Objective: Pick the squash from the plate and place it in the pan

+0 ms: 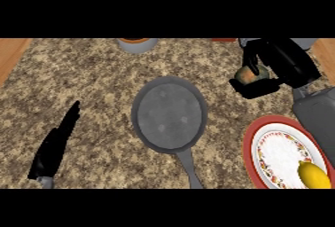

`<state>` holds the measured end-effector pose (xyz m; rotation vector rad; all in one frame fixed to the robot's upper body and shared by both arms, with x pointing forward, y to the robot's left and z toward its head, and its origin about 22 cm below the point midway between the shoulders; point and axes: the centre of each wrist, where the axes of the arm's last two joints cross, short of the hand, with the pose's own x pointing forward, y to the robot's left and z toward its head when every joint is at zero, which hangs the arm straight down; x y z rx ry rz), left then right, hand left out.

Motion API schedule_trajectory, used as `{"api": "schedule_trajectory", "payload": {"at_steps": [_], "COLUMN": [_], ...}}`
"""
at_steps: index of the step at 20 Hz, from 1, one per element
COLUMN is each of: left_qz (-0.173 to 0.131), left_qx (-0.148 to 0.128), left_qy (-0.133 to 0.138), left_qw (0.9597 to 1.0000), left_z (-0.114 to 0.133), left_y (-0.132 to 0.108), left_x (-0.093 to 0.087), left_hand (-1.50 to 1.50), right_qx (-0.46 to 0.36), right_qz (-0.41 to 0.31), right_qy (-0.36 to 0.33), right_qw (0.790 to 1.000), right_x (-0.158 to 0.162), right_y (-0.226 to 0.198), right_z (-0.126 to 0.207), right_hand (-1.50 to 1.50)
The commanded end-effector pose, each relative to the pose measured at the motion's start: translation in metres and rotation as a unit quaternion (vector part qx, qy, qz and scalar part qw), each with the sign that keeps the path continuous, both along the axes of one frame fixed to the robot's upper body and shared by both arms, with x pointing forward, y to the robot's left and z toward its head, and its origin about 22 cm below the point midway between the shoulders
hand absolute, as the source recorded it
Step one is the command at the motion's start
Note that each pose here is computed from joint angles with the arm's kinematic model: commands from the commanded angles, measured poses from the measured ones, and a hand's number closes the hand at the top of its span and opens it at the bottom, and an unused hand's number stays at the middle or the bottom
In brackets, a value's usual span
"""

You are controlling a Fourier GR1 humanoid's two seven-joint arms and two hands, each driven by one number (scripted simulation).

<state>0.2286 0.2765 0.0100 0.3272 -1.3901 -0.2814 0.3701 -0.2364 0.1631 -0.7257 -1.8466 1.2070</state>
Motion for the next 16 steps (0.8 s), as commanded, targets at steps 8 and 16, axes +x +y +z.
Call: {"api": "schedule_trajectory", "payload": {"at_steps": [8, 16], "left_qz": [-0.002, -0.002], "left_qx": [-0.007, -0.007], "left_qy": [0.009, 0.0], "left_qw": [0.9999, 1.0], "left_z": [0.009, 0.002], "left_y": [0.001, -0.009], "left_x": [-0.003, 0.008], "left_hand": [0.0, 0.0], "right_qx": [0.06, 0.016], "right_qz": [0.071, 0.078], "right_qy": [0.089, 0.15], "right_qw": [0.992, 0.985], "right_x": [0.027, 0.021], "right_y": [0.13, 0.205], "right_z": [-0.01, -0.074], "right_hand": [1.5, 1.5]}}
